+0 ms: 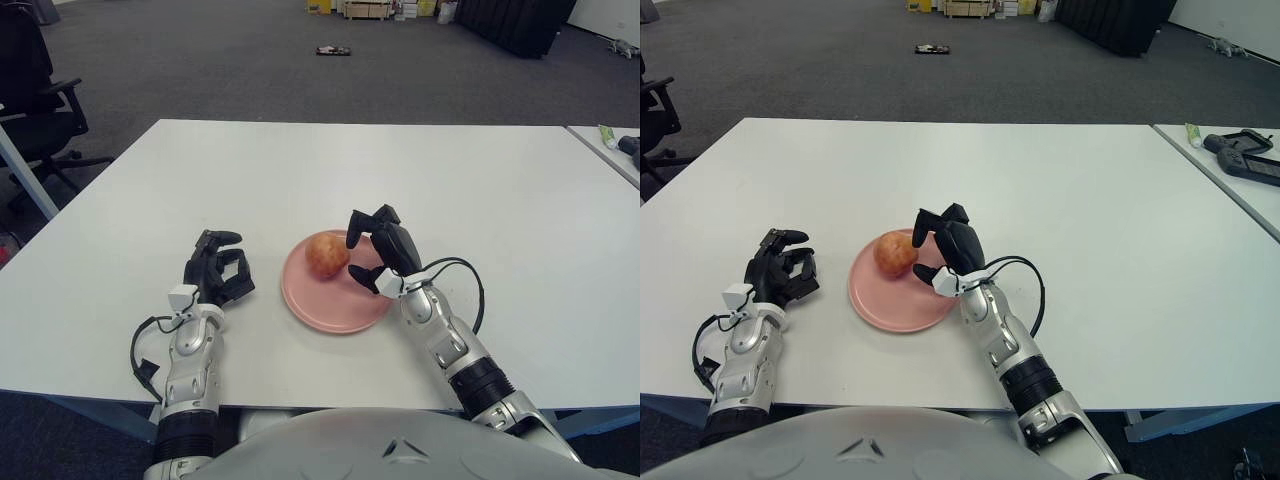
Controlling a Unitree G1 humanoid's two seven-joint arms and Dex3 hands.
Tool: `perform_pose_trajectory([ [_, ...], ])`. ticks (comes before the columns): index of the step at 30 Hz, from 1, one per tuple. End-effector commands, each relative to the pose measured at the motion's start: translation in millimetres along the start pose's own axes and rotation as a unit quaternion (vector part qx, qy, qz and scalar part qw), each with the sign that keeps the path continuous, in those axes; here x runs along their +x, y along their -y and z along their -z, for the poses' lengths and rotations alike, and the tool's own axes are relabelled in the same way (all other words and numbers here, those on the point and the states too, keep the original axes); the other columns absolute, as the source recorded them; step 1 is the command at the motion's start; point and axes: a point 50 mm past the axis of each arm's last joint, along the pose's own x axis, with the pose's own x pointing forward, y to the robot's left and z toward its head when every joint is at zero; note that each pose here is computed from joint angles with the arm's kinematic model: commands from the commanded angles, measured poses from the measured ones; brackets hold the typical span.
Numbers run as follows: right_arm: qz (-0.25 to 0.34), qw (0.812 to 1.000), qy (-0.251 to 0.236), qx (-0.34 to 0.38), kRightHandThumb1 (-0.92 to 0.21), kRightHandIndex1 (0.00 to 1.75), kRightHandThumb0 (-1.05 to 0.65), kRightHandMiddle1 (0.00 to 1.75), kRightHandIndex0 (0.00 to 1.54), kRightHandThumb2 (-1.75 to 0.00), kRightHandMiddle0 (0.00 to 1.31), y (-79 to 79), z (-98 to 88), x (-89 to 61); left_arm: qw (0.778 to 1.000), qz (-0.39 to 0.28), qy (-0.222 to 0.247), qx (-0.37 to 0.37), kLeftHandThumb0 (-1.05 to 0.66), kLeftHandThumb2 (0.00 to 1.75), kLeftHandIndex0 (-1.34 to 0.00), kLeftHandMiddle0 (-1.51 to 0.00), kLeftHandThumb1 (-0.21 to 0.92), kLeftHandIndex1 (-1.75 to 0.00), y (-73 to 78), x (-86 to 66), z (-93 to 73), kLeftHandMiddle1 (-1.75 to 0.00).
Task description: Put the apple into the plate.
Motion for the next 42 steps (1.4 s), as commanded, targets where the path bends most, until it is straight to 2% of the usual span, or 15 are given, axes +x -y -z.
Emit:
perform_pose_trajectory([
  [1,-0.003,1.000,0.003,-0.013,0.01,1.69,0.00,1.75,0.88,-1.68,0.62,4.0,-0.9,3.3,1.000,-0.001,-0.017,-0.005,-0.01,1.30,-0.41,-0.54,0.34,-1.75,-0.3,-1.8,5.9,-1.74],
  [12,-0.025,0.999,0.001,-0.032,-0.01,1.68,0.00,1.75,0.88,-1.65,0.60,1.0,0.9,0.7,1.000,0.001,-0.018,-0.004,-0.01,1.30,-0.40,-0.55,0.35,-1.75,-0.2,-1.8,6.3,-1.74],
  [28,-0.026,0.999,-0.013,-0.035,-0.03,1.68,0.00,1.75,0.86,-1.64,0.59,-1.5,4.9,-4.2,1.000,0.002,-0.019,-0.002,-0.01,1.28,-0.40,-0.56,0.36,-1.75,-0.6,-2.1,6.8,-1.71],
  [38,-0.014,0.999,-0.035,-0.022,-0.03,1.68,0.00,1.75,0.86,-1.64,0.59,1.9,8.7,-9.7,1.000,0.003,-0.020,-0.004,-0.01,1.29,-0.39,-0.55,0.35,-1.75,-1.5,-2.6,7.0,-1.74],
  [42,0.013,0.998,-0.053,-0.002,-0.02,1.70,0.00,1.75,0.85,-1.65,0.59,7.4,13.7,-15.4,1.000,0.001,-0.020,0.000,-0.01,1.30,-0.40,-0.55,0.35,-1.75,-1.9,-3.1,7.1,-1.74],
])
